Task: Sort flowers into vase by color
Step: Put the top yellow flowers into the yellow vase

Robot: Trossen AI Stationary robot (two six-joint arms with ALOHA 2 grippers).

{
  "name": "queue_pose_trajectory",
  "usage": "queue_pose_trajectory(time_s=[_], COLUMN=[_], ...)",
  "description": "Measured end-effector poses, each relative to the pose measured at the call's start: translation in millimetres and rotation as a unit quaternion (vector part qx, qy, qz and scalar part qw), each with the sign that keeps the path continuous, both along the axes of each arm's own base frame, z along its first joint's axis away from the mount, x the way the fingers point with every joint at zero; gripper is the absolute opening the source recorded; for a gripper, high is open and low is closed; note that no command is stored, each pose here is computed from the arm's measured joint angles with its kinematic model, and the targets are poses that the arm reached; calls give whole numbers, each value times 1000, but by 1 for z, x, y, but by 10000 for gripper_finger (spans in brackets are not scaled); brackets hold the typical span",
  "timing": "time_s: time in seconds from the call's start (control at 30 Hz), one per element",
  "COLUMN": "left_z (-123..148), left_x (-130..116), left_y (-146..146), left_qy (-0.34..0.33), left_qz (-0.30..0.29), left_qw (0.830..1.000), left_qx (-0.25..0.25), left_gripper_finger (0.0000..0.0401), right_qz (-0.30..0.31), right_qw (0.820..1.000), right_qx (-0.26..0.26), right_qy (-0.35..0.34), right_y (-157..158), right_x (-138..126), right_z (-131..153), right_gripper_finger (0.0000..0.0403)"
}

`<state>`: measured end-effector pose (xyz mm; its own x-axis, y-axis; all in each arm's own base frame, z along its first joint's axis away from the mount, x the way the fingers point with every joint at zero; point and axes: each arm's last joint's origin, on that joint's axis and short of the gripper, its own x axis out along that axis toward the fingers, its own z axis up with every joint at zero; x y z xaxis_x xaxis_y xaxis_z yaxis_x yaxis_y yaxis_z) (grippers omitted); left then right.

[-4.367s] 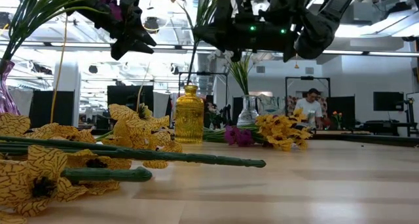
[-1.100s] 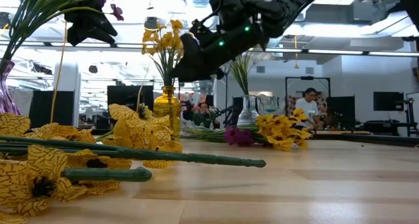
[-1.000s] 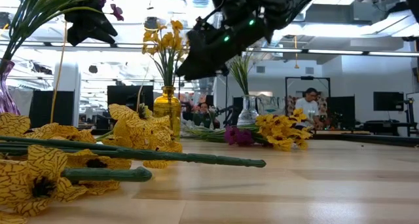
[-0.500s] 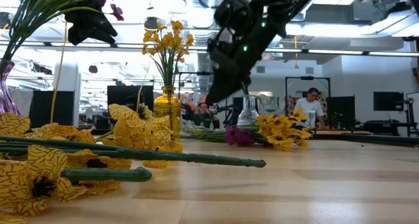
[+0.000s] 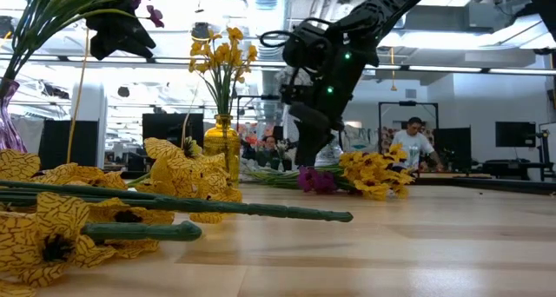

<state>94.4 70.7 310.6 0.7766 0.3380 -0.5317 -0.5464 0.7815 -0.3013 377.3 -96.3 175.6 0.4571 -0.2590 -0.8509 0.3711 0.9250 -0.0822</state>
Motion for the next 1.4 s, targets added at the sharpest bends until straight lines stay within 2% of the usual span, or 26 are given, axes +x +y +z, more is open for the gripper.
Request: queue_pose_trajectory(time_s=[0.63, 0.83, 0.93, 1.4], left_z=[-1, -1, -1, -1], left_x=[0, 0, 0, -1], left_y=[0, 0, 0, 0], left_qy=[5, 5, 5, 9], left_qz=[0, 0, 0, 10], left_qw=[1000, 1000, 1000, 1000], left_qx=[-4, -4, -4, 1], left_gripper_finger=[110, 110, 110, 110], right_qz=[-5, 0, 3, 2], right_qw=[1000, 999, 999, 1000], right_qx=[9, 17, 16, 12], right_qy=[9, 36, 32, 24], right_y=[-5, -3, -2, -2], right_x=[-3, 1, 3, 3], right_z=[-1, -23, -25, -19], right_gripper_finger=[161, 161, 156, 64])
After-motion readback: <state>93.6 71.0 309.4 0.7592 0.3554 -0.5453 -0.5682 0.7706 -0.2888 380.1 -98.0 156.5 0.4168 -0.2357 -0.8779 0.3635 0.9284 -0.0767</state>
